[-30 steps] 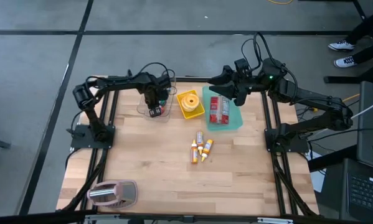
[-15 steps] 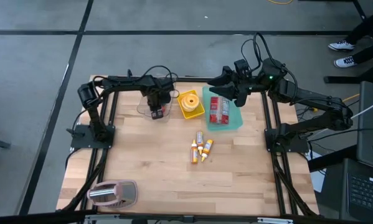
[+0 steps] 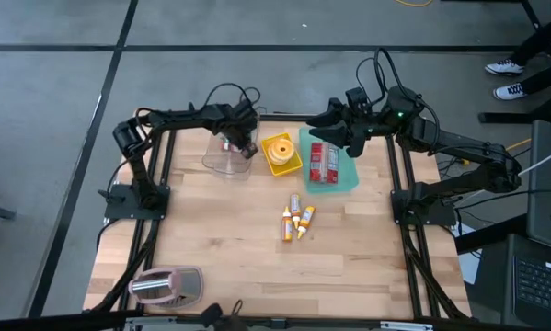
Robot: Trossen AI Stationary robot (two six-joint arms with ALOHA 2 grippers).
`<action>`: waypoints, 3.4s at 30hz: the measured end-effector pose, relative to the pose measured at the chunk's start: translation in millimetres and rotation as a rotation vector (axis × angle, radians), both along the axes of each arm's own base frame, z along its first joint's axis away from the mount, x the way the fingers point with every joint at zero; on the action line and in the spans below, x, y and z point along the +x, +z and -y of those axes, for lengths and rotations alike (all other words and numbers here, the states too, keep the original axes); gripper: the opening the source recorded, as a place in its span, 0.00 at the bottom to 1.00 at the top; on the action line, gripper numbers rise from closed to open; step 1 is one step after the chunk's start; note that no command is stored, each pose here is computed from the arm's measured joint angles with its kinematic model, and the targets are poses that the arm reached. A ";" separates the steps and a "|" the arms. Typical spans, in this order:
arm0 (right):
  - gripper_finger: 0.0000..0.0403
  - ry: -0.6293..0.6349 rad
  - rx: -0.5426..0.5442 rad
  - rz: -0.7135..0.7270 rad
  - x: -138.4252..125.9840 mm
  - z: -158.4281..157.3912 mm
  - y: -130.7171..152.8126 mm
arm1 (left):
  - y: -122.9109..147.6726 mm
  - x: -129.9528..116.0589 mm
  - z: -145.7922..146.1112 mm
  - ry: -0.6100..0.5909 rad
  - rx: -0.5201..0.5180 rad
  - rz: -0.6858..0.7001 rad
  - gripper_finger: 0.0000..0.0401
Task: Pick & Place Food Item
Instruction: Put the right yellow food coloring bottle into the transparent bin
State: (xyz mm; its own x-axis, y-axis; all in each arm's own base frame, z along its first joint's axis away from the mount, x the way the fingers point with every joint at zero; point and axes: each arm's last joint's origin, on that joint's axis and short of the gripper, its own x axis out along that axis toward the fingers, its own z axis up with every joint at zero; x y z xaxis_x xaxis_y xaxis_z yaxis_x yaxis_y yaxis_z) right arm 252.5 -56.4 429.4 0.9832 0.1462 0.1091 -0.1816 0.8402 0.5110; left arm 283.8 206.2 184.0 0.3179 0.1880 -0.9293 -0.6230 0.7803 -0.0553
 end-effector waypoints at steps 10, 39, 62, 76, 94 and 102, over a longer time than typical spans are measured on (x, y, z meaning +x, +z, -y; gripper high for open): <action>0.59 0.019 0.005 -0.001 -0.1 -0.6 0.0 | 68.0 1.6 -4.4 0.011 0.135 0.204 0.01; 0.59 0.008 -0.150 0.022 -2.1 6.3 0.0 | 146.2 66.6 219.3 0.229 -0.199 0.762 0.52; 0.59 0.273 -0.149 -0.014 -3.9 -0.7 -4.8 | 20.3 124.4 270.3 0.736 -0.313 0.648 0.59; 0.57 0.229 -0.539 -0.579 -9.6 -28.8 -68.2 | 162.0 23.3 241.7 0.671 0.247 0.847 0.59; 0.57 0.627 -1.076 -0.853 66.5 -115.1 -180.4 | 221.7 -70.8 239.7 0.591 0.381 0.896 0.59; 0.57 0.685 -1.133 -1.081 81.9 -126.4 -237.9 | 211.7 -72.4 246.8 0.509 0.303 0.804 0.59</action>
State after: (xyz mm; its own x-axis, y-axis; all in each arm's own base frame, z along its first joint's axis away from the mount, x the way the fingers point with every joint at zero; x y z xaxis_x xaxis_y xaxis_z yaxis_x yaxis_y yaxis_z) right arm 334.4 70.0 191.4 0.2632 0.0708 -0.9621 -0.6345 0.7640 -0.1174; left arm 211.5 -40.6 395.7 0.6471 0.6703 -0.3633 -0.7518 0.4817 -0.4504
